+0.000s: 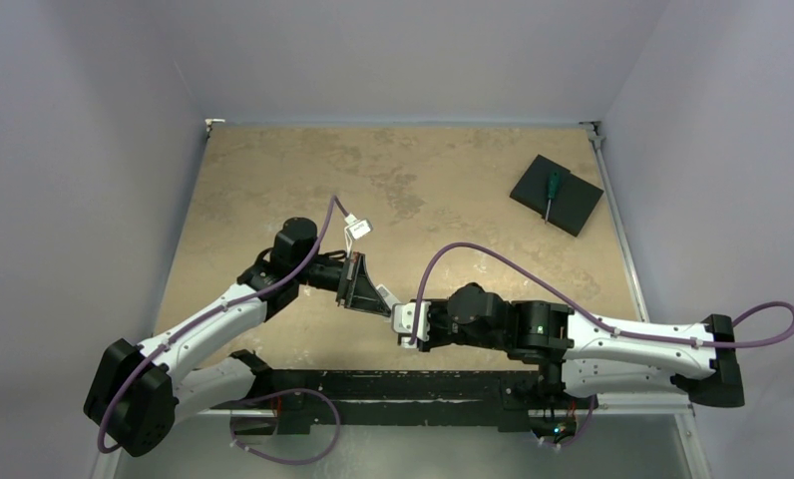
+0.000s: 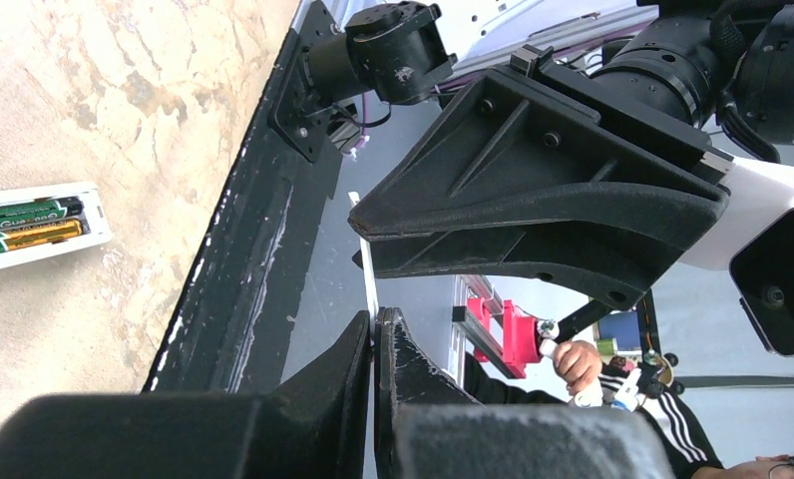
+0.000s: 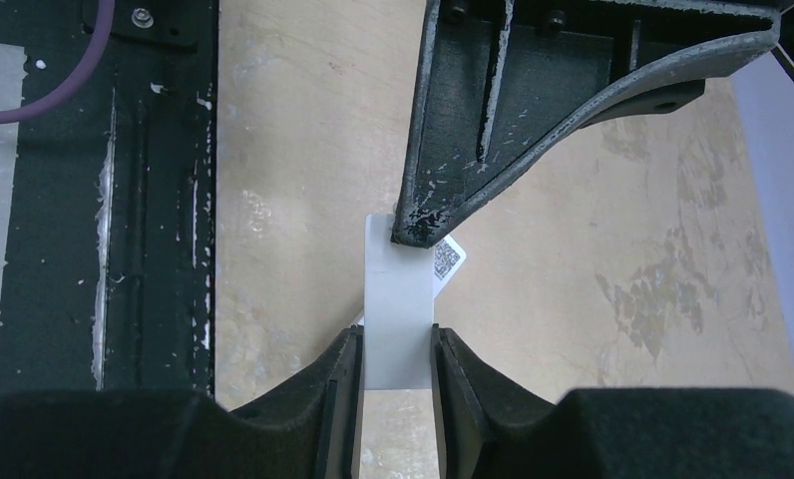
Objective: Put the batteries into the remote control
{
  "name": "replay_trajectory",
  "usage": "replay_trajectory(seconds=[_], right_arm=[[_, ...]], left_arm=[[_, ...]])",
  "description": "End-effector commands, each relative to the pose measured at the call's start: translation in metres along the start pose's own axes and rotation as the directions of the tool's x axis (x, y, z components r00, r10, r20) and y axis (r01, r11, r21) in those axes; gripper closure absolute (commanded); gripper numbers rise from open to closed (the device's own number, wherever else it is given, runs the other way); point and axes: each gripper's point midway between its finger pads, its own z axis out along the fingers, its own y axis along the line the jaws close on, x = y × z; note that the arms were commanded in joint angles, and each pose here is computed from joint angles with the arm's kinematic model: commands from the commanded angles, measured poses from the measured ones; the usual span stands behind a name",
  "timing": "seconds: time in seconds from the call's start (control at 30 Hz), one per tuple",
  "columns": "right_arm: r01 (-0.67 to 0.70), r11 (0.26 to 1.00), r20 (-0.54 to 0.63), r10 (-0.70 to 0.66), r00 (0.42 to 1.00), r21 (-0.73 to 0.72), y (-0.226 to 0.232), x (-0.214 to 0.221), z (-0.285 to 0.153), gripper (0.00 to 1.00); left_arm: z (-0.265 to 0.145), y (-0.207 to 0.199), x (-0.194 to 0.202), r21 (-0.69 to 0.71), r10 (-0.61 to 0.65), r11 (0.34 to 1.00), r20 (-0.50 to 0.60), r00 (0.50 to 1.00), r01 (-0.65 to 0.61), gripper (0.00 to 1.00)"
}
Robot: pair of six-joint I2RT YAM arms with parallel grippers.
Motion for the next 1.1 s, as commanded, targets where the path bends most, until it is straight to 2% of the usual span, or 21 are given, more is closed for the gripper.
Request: replay_trajectory(seconds=[0.0,0.17,0.37,0.47,0.63,0.77,1.07], right_arm=[[0.003,1.000,0.050,-0.004,0.999,0.016,-0.007,-0.014,0.001,0.75],[-0.012,1.000,0.055,0.010,0.998,0.028,-0.009,-0.016,-0.001,0.81],[-0.120,0.991,0.015,0.119,0.993,0.060,-0.014,-0.015,-0.003,0.82],[-0.182,0.980,-0.044,0.186,0.982,0.082,-0.014,-0.009,-0.002,0.83],[-0.328,0.939,-0.097,0.338,0.936,0.101,-0.007,-0.003,0.004,0.84],[-0.422,0.900,-0.096,0.432,0.897,0.107,-0.002,-0.005,0.007,0.84],[-0.525,0.837,-0.164,0.546,0.822,0.157,0.014,0.023,0.018,0.85]], left_arm=[[-0.002,-0.013,-0.005,0.042,0.060,0.997,0.006,0.998,-0.060,1.00],[-0.001,-0.007,-0.005,0.020,0.040,0.999,0.008,0.999,-0.040,0.98],[0.000,0.003,-0.013,-0.048,0.041,0.998,0.050,0.998,-0.038,0.72],[-0.002,0.011,-0.018,-0.118,0.044,0.992,0.074,0.996,-0.035,0.67],[-0.008,0.026,-0.031,-0.253,0.067,0.967,0.127,0.990,-0.033,0.64],[-0.021,0.046,-0.040,-0.415,0.097,0.910,0.171,0.980,-0.018,0.64],[-0.053,0.062,-0.053,-0.608,0.189,0.794,0.254,0.949,0.004,0.63]])
